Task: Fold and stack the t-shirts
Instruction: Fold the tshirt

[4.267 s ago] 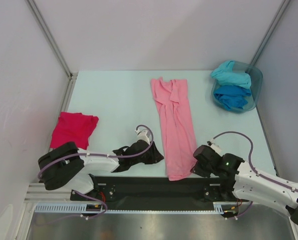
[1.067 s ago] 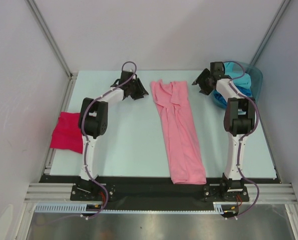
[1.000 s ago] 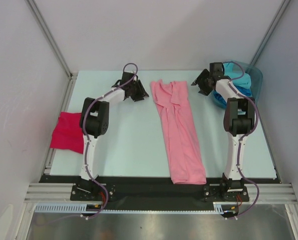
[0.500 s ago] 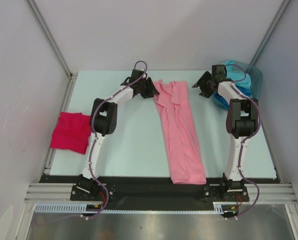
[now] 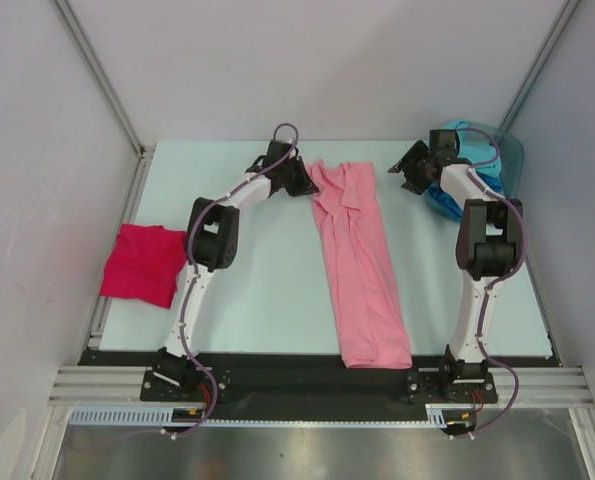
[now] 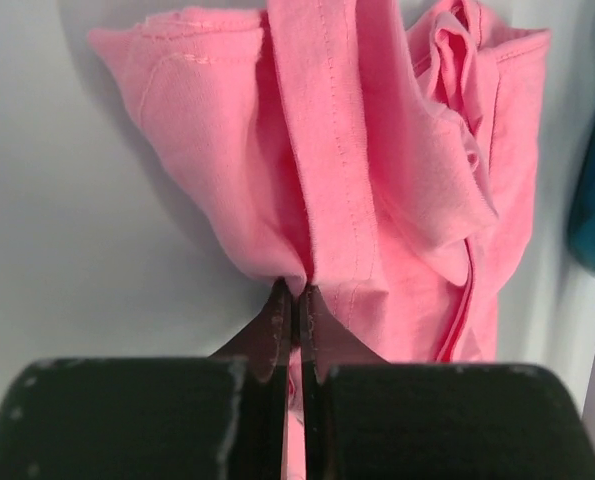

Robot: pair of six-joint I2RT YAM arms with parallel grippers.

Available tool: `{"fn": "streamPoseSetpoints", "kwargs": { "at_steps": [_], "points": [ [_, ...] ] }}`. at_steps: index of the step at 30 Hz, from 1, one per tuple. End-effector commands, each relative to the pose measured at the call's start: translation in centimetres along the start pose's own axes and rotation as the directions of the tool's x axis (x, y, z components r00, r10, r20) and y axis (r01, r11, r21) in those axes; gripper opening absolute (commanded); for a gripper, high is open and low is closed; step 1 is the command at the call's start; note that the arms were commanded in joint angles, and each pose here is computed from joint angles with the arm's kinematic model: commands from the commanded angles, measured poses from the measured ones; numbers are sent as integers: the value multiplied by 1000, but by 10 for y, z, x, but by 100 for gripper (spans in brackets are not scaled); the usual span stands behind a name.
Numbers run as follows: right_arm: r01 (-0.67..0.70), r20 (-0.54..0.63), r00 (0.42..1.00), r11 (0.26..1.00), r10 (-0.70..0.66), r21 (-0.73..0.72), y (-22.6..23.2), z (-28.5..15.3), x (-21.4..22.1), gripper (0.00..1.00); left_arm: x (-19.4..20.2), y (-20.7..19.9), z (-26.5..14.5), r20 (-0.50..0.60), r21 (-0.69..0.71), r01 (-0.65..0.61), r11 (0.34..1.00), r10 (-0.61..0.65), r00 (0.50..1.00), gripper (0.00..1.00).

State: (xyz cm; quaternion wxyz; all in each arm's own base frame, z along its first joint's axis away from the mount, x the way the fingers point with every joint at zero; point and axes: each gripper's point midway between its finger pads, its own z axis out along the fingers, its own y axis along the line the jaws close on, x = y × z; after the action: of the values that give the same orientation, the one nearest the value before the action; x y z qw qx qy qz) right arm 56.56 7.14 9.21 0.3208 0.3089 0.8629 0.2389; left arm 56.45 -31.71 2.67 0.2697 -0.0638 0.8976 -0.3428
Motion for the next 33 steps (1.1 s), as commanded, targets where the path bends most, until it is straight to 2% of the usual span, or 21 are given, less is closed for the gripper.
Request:
{"fn": "streamPoseSetpoints", "kwargs": {
  "at_steps": [1,7,13,23,28,33],
  "points": [
    [8,63,998,997,-3,-77,28,-26,-19,65,1,-4,1,-8,-16,-28,999,28,1000,1],
    [-6,79,997,997,12,-75,27,-33,-14,64,-30,4,-11,43,-62,-37,997,40,998,0],
    [-31,104,994,996,40,-88,23,-48,-4,63,-81,8,-30,124,-58,-33,998,40,991,0],
    [-54,215,973,989,83,-139,17,-92,3,63,-136,56,-75,211,-104,-8,995,30,977,1],
    [-59,231,969,989,89,-133,12,-101,3,62,-136,53,-76,184,-52,-18,998,27,983,13],
    [-55,240,966,986,93,-159,20,-102,3,62,-95,29,-46,88,6,-59,998,58,994,18]
  ]
}}
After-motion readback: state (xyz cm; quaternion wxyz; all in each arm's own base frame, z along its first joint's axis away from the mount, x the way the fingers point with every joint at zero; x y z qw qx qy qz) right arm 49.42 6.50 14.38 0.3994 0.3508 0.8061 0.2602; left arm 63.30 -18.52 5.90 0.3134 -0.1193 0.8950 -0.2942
